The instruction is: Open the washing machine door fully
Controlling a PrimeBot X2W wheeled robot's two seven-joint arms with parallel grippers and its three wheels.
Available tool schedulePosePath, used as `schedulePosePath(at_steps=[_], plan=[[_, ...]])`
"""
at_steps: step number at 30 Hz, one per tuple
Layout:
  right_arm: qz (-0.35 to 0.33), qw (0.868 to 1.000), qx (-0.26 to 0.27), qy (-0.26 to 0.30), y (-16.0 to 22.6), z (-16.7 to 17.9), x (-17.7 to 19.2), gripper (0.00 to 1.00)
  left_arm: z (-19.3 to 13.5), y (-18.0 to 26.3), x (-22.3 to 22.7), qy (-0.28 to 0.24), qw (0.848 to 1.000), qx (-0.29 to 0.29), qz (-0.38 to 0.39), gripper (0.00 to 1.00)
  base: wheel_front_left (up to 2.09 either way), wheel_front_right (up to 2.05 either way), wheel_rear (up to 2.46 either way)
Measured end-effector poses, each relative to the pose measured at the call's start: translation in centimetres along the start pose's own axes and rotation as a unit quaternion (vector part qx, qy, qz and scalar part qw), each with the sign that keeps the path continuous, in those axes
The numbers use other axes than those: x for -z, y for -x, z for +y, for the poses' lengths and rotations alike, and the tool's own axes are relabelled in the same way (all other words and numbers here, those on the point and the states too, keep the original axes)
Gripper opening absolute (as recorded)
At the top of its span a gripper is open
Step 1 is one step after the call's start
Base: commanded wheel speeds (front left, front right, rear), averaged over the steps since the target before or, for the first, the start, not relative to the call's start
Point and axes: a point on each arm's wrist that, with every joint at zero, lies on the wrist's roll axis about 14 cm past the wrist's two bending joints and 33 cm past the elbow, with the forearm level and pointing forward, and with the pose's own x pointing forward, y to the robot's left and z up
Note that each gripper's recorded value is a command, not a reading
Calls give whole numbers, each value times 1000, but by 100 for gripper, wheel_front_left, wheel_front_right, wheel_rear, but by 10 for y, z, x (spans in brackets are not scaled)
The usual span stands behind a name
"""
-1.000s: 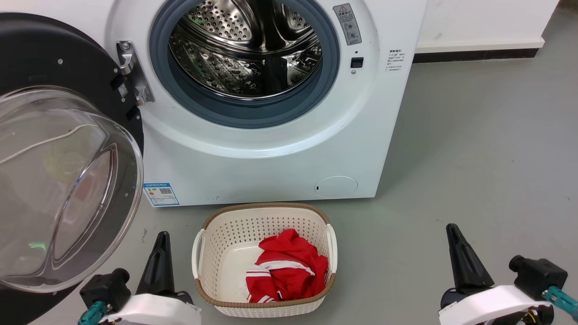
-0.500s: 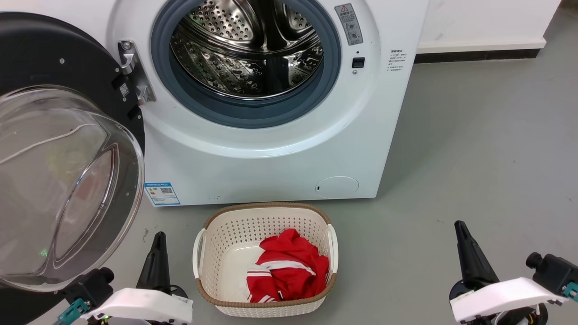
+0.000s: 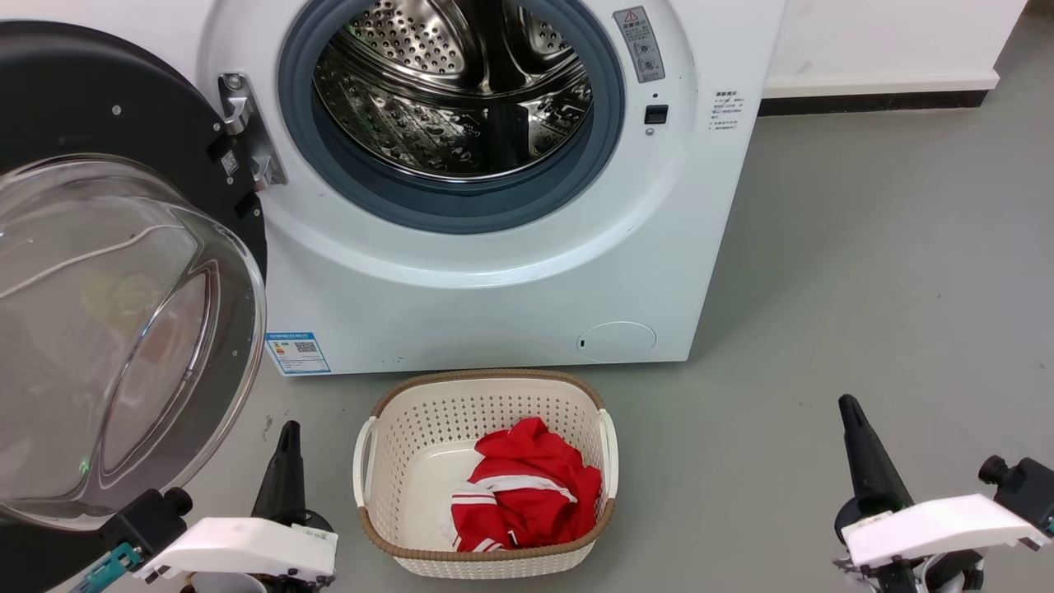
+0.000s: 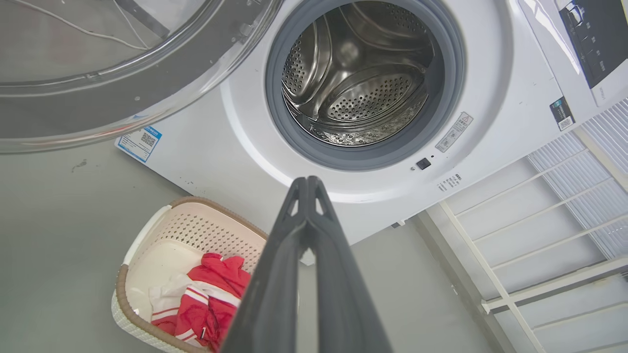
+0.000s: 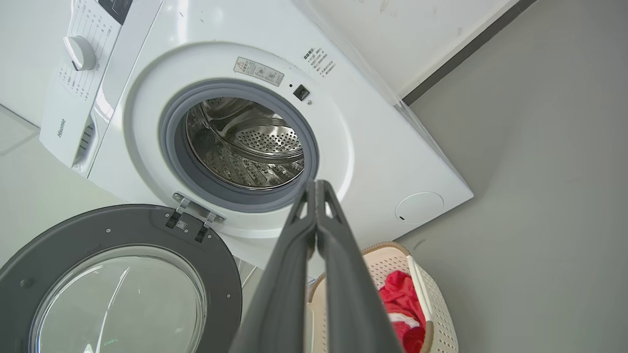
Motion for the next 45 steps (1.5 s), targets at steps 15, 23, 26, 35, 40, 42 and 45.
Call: schedulePosePath(at_steps=[15, 23, 26, 35, 40, 42, 45], plan=[[-2, 996, 9, -91, -5, -4, -4, 0, 3, -3, -1, 96, 995, -4, 8, 0, 0, 0, 0], [-2, 991, 13, -134, -7, -7, -6, 0, 2, -6, -2, 142, 990, -2, 11, 0, 0, 0, 0], [-2, 989, 14, -150, -8, -7, -6, 0, 3, -6, -2, 158, 987, -2, 12, 0, 0, 0, 0], [-3, 981, 17, -194, -10, -9, -8, 0, 4, -7, -2, 205, 979, -2, 15, 0, 0, 0, 0], [-5, 976, 16, -216, -12, -9, -10, 0, 3, -9, -4, 228, 974, 2, 15, 0, 0, 0, 0], [-4, 974, 17, -225, -12, -10, -9, 0, 3, -9, -4, 237, 971, 1, 15, 0, 0, 0, 0], [-5, 971, 18, -236, -12, -10, -10, 0, 3, -10, -5, 250, 968, 2, 15, 0, 0, 0, 0]])
